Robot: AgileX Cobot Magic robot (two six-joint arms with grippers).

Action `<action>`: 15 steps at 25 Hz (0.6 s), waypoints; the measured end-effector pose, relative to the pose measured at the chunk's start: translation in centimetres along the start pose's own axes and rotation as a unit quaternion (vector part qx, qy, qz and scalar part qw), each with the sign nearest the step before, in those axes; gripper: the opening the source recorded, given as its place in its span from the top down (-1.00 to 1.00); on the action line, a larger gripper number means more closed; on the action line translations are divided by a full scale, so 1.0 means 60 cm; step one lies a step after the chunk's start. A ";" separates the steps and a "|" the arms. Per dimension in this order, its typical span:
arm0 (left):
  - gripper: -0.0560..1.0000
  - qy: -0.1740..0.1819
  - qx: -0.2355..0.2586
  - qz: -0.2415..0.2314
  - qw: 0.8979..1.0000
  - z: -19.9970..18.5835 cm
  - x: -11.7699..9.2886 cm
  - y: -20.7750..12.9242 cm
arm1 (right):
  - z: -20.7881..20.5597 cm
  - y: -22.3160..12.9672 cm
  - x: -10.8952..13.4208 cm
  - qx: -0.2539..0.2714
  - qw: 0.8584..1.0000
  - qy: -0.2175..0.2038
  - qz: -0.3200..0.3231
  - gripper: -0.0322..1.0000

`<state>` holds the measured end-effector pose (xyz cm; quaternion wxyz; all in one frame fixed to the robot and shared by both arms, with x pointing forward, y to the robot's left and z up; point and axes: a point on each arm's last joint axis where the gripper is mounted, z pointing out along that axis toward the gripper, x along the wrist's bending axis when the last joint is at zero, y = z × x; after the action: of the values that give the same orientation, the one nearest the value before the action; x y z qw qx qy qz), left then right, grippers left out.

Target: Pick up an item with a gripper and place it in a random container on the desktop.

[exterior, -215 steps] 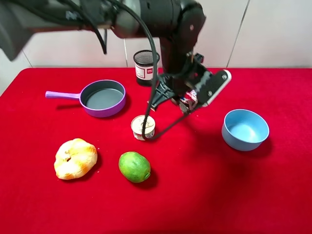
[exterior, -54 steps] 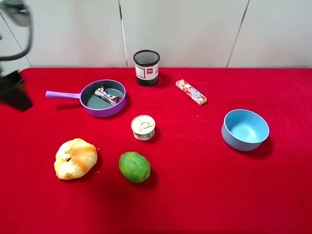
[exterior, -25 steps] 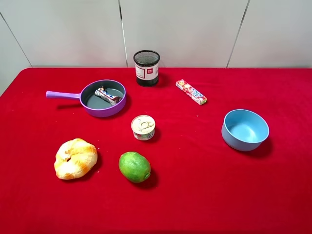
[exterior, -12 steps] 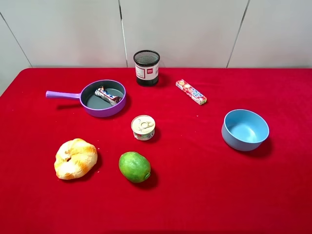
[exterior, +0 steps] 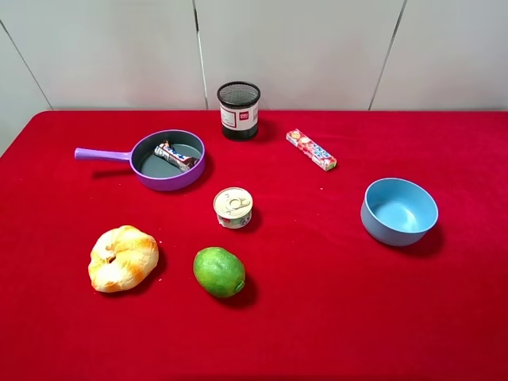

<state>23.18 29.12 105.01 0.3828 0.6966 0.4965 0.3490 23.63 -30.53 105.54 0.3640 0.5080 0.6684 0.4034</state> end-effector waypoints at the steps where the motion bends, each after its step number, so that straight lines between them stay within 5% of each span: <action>1: -0.98 0.000 0.000 0.000 1.000 0.000 0.000 0.000 | 0.000 0.000 0.000 0.000 1.000 0.000 0.000 -0.41; 15: -0.98 0.000 0.000 0.001 1.000 0.000 0.000 0.000 | 0.000 0.000 0.000 0.000 1.000 0.000 0.000 -0.41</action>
<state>23.18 29.12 105.01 0.3820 0.6972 0.4956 0.3498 23.63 -30.53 105.54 0.3640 0.5080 0.6684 0.4034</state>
